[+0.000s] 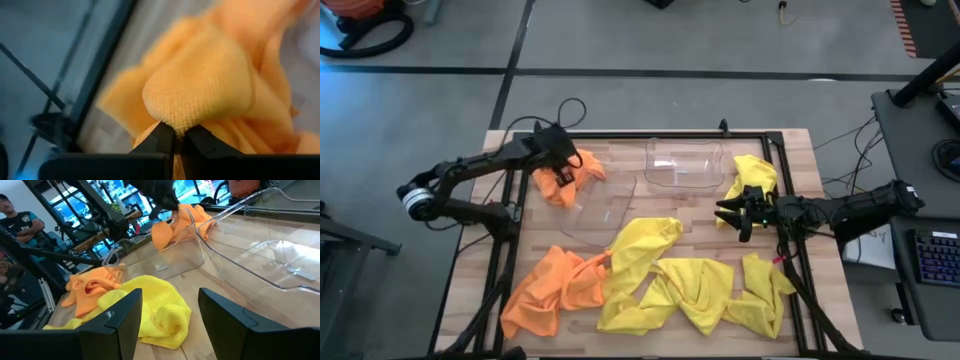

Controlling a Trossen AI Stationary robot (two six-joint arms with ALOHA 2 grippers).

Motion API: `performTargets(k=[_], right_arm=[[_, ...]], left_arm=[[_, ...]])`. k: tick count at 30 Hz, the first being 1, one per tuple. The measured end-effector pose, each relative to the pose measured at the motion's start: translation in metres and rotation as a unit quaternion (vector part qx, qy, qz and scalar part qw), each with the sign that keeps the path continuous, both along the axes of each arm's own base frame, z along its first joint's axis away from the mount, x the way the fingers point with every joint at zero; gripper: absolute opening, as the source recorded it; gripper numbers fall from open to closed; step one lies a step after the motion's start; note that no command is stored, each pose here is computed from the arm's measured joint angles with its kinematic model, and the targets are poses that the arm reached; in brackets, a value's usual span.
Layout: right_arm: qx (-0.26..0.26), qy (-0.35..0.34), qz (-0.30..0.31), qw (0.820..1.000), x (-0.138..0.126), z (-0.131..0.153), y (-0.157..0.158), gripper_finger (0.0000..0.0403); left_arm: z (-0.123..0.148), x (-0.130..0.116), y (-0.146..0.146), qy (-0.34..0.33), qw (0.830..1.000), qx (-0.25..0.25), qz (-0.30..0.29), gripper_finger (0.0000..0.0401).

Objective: Sort microfiber towel by color & place in baskets
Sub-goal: Put the orange microfiber towel into the left transparent bin

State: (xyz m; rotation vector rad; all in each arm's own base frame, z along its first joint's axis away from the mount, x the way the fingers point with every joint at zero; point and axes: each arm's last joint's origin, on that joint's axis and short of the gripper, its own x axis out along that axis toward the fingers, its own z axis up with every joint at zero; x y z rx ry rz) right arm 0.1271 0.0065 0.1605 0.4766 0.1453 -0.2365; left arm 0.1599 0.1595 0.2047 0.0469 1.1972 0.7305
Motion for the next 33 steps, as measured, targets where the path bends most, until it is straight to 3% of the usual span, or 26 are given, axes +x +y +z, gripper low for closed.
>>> performTargets(k=[11,15,18,24,28,33], right_arm=[[0.0,-0.002,0.0,1.0,0.0,0.0,0.0,0.0189],[0.0,-0.002,0.0,1.0,0.0,0.0,0.0,0.0189],[0.0,-0.002,0.0,1.0,0.0,0.0,0.0,0.0189],[-0.004,-0.002,-0.002,1.0,0.0,0.0,0.0,0.0189],[-0.004,-0.002,-0.002,1.0,0.0,0.0,0.0,0.0189],[-0.004,-0.002,-0.002,1.0,0.0,0.0,0.0,0.0189]], left_arm=[[0.093,-0.017,-0.014,-0.117,0.983,0.14,0.012,0.0],[0.13,-0.03,-0.025,-0.123,0.973,0.195,0.012,0.0],[0.159,-0.041,-0.032,-0.129,0.959,0.251,0.032,0.0],[0.21,-0.057,-0.047,-0.195,0.931,0.306,0.032,0.0],[0.247,-0.067,-0.058,-0.267,0.902,0.339,0.037,0.0],[0.288,-0.081,-0.076,-0.364,0.865,0.346,-0.006,0.0]])
